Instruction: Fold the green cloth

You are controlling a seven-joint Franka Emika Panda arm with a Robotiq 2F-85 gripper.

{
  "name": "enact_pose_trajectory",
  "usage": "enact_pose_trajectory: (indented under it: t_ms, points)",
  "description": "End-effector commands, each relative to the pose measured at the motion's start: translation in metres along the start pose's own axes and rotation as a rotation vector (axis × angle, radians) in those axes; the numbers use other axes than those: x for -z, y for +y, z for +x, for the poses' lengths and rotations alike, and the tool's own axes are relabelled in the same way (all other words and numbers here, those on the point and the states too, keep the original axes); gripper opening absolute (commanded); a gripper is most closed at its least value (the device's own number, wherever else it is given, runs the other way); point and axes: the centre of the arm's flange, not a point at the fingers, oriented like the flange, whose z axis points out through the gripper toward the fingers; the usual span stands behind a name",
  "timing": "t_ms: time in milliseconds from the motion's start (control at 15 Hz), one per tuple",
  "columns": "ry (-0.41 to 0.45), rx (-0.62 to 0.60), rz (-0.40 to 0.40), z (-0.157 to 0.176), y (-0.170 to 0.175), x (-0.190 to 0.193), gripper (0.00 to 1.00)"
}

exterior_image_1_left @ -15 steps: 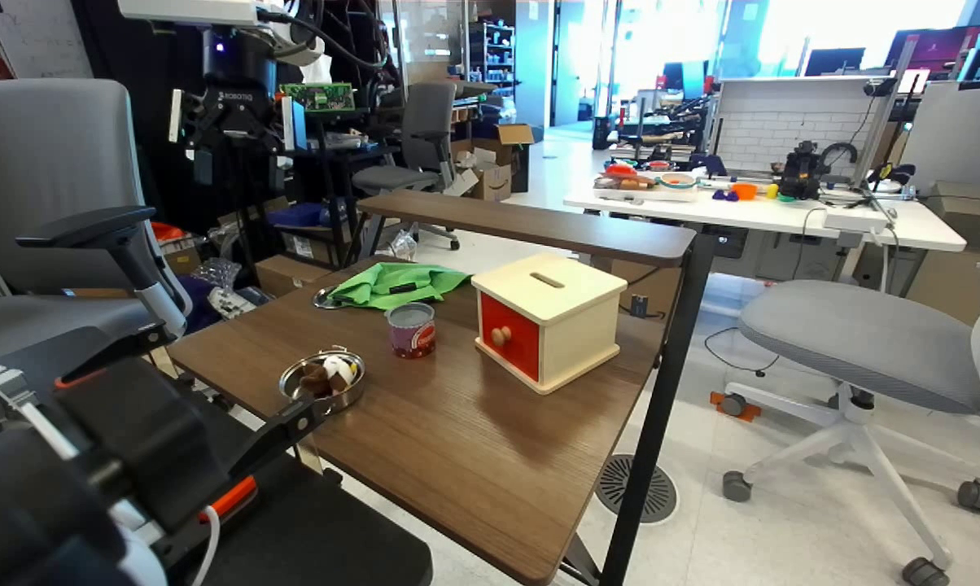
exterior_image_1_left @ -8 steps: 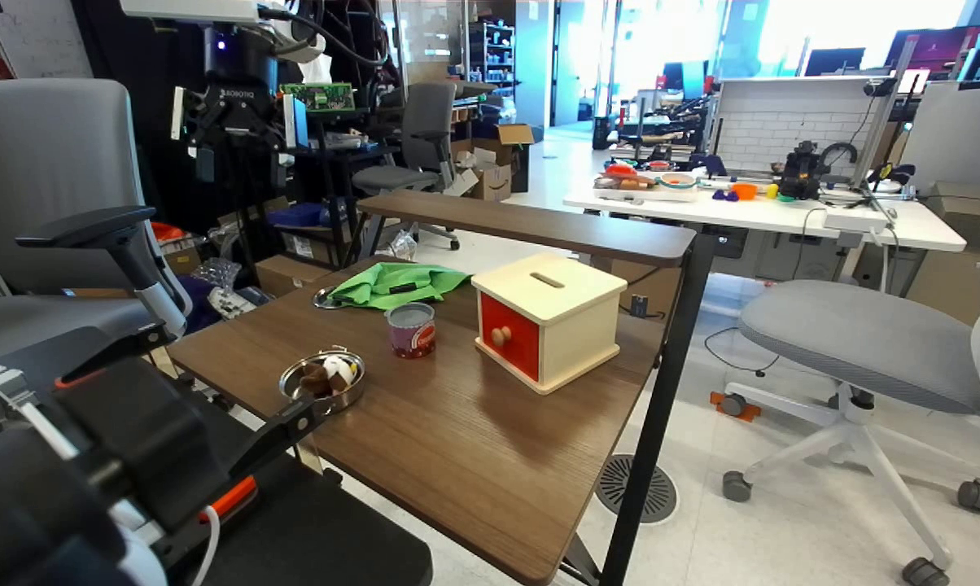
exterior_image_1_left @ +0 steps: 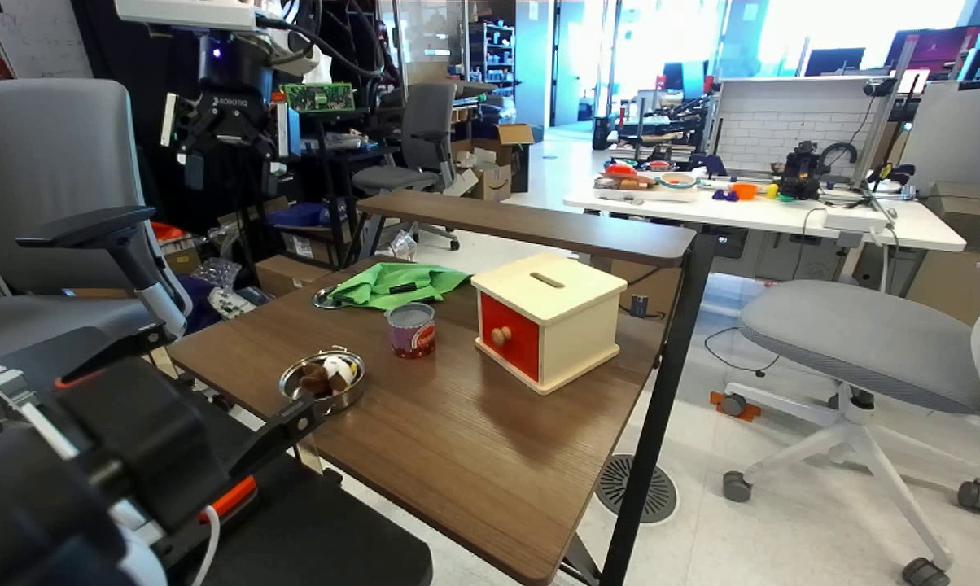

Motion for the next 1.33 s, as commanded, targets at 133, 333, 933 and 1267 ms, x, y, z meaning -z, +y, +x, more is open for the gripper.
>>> enact_pose_trajectory:
  t_ms: [133,333,933,1267]
  points:
    - [-0.166,0.17,-0.008,0.047,-0.009,-0.041,1.0]
    - [-0.16,0.245,-0.083,0.061,-0.013,-0.061,1.0]
    - [0.248,0.367,-0.116,0.055,-0.011,-0.066,1.0]
    - [0.372,0.32,-0.144,0.074,0.02,-0.063,1.0]
